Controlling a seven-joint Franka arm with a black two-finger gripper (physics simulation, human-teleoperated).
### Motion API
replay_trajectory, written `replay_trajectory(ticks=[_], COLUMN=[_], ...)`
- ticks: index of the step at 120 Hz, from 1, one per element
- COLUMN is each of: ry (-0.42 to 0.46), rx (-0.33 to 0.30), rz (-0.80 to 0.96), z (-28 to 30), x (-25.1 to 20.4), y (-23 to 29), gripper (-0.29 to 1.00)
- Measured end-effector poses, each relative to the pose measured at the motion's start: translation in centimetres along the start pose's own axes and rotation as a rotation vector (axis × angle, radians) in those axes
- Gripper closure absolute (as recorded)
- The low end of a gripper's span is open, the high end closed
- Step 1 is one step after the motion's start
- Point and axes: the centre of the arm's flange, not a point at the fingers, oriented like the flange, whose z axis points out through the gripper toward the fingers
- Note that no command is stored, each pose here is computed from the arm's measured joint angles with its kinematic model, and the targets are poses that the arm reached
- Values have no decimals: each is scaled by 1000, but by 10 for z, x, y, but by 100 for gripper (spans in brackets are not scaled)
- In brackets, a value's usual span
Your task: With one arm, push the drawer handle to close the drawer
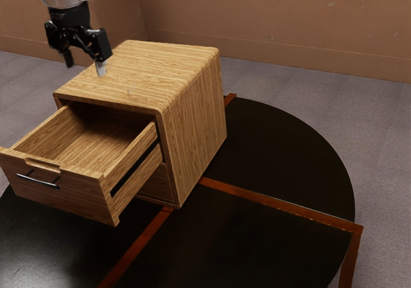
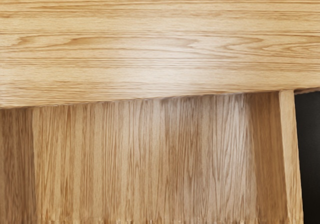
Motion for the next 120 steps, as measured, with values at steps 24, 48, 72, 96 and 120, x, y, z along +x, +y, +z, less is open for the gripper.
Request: replay_trajectory(ticks=[24, 48, 72, 96, 120], ry=[31, 147, 109, 26, -52], rx=[5, -12, -13, 13, 32], rz=[-5, 35, 37, 24, -10], z=[-37, -131, -130, -97, 6], x=[-10, -50, -57, -133, -237], y=[-3, 17, 18, 16, 11], gripper=[0, 0, 0, 0, 0])
